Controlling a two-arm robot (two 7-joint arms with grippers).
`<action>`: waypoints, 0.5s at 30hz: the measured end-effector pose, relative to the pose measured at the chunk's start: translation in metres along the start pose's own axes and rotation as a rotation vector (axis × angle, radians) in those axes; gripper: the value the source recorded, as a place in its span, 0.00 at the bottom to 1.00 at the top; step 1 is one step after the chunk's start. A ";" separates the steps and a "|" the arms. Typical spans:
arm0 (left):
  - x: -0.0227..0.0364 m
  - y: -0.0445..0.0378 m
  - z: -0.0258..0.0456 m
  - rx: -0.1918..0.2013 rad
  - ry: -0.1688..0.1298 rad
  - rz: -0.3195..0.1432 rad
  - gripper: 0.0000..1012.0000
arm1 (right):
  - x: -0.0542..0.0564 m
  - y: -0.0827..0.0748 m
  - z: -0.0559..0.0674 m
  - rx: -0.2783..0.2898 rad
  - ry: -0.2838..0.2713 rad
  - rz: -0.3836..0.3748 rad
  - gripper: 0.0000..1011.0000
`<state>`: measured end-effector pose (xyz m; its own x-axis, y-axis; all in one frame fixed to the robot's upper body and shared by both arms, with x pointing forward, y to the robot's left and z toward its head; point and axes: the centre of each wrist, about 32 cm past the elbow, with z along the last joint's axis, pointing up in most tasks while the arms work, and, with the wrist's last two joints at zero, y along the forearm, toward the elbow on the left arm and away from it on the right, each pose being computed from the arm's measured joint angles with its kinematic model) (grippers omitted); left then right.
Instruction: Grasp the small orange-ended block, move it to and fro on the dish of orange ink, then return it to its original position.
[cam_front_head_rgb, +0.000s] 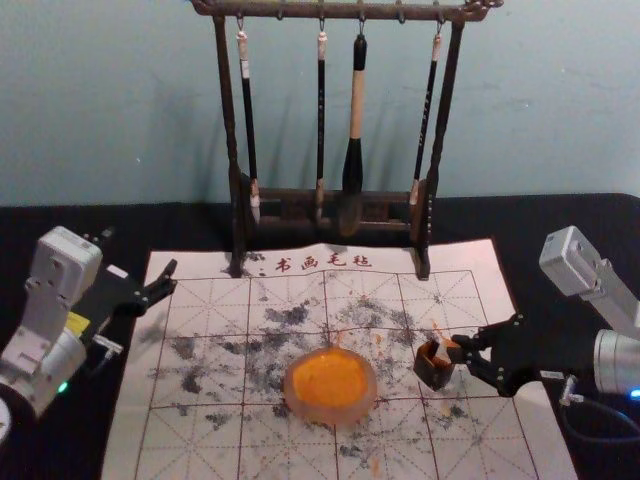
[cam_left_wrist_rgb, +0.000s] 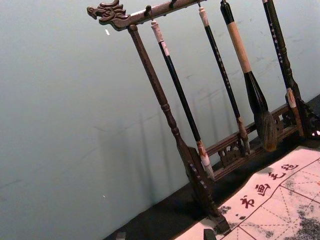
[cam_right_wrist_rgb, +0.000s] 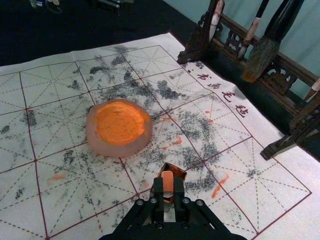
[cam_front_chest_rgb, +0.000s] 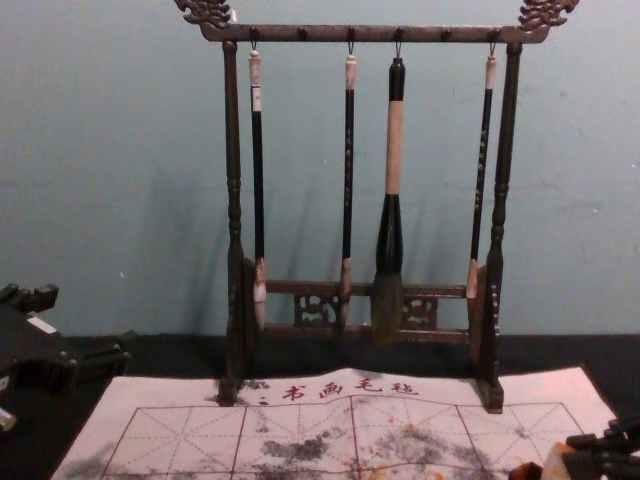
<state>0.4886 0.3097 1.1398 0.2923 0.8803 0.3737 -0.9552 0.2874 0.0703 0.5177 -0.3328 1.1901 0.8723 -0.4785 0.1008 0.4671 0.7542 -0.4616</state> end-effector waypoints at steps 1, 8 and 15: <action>0.0000 0.0000 0.0000 0.000 0.000 0.000 0.99 | 0.000 0.000 0.000 0.000 0.000 0.000 0.08; 0.0000 0.0000 0.0000 0.000 0.000 0.000 0.99 | 0.000 0.000 0.000 0.000 0.000 -0.001 0.08; 0.0000 0.0000 0.0000 0.000 0.000 0.000 0.99 | 0.000 0.000 0.000 -0.002 0.000 -0.002 0.19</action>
<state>0.4886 0.3097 1.1398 0.2922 0.8803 0.3737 -0.9553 0.2873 0.0703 0.5175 -0.3330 1.1899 0.8715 -0.4798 0.1014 0.4681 0.7525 -0.4633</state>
